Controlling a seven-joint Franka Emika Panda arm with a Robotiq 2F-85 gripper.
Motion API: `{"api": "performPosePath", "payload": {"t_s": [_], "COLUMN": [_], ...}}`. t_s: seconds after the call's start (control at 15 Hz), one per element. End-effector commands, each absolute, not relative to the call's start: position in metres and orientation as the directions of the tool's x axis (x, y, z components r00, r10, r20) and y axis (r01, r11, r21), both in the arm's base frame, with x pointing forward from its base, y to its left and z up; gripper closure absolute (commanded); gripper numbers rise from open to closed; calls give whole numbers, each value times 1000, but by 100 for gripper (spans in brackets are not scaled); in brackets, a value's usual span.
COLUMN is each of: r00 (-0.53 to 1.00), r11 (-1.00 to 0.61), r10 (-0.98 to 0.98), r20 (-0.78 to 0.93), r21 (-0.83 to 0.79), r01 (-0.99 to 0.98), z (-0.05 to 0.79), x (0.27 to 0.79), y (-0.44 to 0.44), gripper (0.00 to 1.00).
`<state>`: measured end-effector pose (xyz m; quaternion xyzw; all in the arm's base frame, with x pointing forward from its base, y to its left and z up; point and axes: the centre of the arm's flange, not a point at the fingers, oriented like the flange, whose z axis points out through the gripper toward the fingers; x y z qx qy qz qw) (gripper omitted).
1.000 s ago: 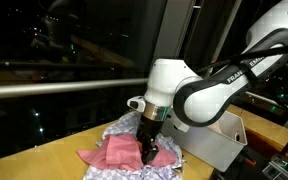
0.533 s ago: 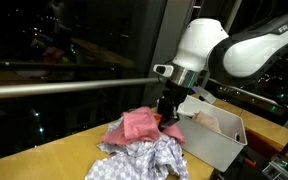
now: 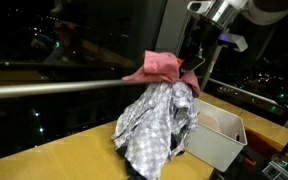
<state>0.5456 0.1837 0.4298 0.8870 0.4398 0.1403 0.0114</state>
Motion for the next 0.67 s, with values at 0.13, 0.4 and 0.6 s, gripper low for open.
{"api": "performPosePath", "payload": {"t_s": [0.13,0.4,0.6], "r00": [590,620,643], "r11": [-667,-712,-740], "r10": [743,702,673], "r20": [316,350,366], "r21": [273,341,361], "r01": [693,614,568], "z": [572,666,723], "x": [543,534,524], "y": [126,66,9], "gripper": [96,96,96]}}
